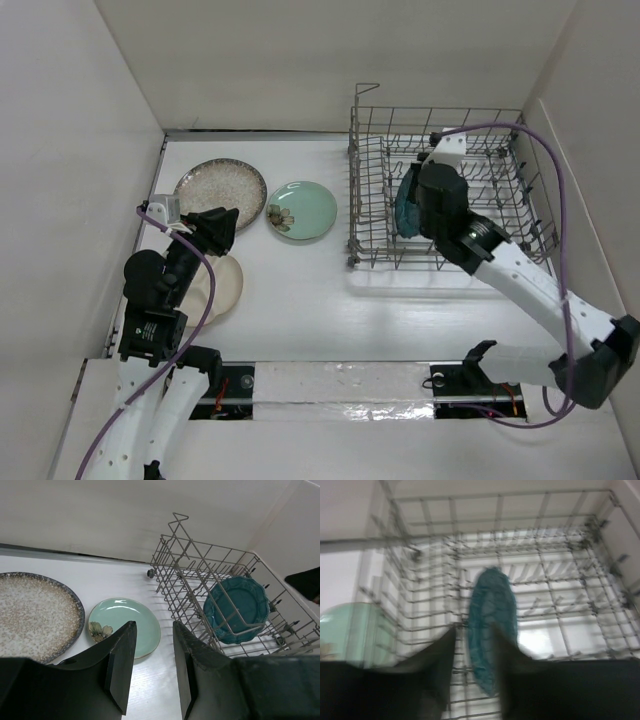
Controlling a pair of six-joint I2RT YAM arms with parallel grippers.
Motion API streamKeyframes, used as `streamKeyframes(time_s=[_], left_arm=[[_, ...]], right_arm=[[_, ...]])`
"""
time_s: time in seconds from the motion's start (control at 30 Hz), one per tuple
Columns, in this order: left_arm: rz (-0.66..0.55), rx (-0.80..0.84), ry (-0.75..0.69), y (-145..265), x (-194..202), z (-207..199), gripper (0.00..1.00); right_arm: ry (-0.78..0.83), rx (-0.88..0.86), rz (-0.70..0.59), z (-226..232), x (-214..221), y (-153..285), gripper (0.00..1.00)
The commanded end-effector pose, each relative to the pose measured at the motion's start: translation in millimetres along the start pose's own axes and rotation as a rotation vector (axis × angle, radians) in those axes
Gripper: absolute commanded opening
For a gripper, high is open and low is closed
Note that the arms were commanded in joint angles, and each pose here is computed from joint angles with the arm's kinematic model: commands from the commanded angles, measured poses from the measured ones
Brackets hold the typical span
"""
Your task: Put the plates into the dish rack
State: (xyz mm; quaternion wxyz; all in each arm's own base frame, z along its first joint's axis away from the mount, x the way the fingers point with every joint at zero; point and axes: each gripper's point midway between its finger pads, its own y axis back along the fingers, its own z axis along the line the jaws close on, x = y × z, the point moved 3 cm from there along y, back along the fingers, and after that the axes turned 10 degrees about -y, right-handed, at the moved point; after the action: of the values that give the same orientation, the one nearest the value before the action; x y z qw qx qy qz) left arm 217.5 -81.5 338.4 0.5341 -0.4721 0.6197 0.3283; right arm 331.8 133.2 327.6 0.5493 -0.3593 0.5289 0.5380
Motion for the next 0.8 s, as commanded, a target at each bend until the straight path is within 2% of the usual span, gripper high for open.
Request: streamKeyframes(time_s=[0.0, 0.03, 0.07, 0.13, 0.17, 0.23, 0.3, 0.4, 0.43, 0.5, 0.53, 0.57, 0.6, 0.67, 0.7, 0.77], left_arm=[[-0.05, -0.005, -0.008, -0.1, -10.9, -0.1, 0.31], [-0.049, -0.007, -0.008, -0.4, -10.7, 0.2, 0.29], [-0.05, -0.012, -0.008, -0.5, -10.8, 0.9, 0.21], [-0.05, -0.023, -0.007, -0.7, -10.9, 2.5, 0.13], [-0.049, -0.032, -0.008, -0.2, -10.9, 3.8, 0.0], [-0.063, -0.073, -0.009, 2.6, -15.1, 8.8, 0.0], [-0.092, -0.128, -0.012, 6.1, -21.4, 15.9, 0.0], [-0.134, -0.223, -0.005, 17.1, -29.0, 27.7, 0.0], [-0.148, -0.236, -0.003, 21.3, -31.6, 28.7, 0.0], [-0.17, -0.26, 0.001, 25.3, -36.0, 31.4, 0.0], [-0.178, -0.261, 0.001, 27.1, -37.6, 31.2, 0.0], [-0.18, -0.263, 0.001, 27.7, -38.3, 31.2, 0.0], [-0.178, -0.26, 0.001, 27.5, -37.5, 30.9, 0.0], [-0.176, -0.256, -0.002, 26.7, -37.4, 30.5, 0.03], [-0.176, -0.25, -0.003, 26.9, -37.5, 29.5, 0.04], [-0.183, -0.243, -0.003, 27.8, -38.9, 28.3, 0.1]], right_arm=[[-0.186, -0.297, -0.106, 41.4, -63.4, 49.7, 0.12], [-0.207, -0.376, -0.094, 56.2, -63.2, 59.5, 0.0], [-0.223, -0.519, -0.044, 87.3, -51.7, 83.0, 0.0], [-0.221, -0.618, 0.002, 127.8, -27.5, 101.5, 0.0], [-0.209, -0.686, 0.056, 151.1, -7.4, 120.8, 0.0], [-0.222, -0.753, 0.133, 189.6, 30.6, 124.5, 0.0], [-0.276, -0.88, 0.271, 217.7, 70.3, 143.1, 0.0], [-0.32, -0.933, 0.385, 247.7, 117.5, 152.0, 0.01], [-0.318, -0.942, 0.401, 256.3, 122.6, 154.7, 0.04], [-0.27, -0.931, 0.466, 273.2, 158.5, 157.3, 0.2], [-0.252, -0.928, 0.481, 279.3, 168.4, 159.7, 0.3], [-0.264, -0.926, 0.486, 289.2, 167.4, 158.5, 0.44], [-0.232, -0.905, 0.522, 295.1, 193.8, 152.8, 0.49], [-0.245, -0.908, 0.545, 309.9, 203.6, 151.0, 0.6], [-0.215, -0.882, 0.57, 313.7, 227.4, 144.8, 0.61], [-0.206, -0.85, 0.58, 319.0, 244.4, 137.7, 0.62]])
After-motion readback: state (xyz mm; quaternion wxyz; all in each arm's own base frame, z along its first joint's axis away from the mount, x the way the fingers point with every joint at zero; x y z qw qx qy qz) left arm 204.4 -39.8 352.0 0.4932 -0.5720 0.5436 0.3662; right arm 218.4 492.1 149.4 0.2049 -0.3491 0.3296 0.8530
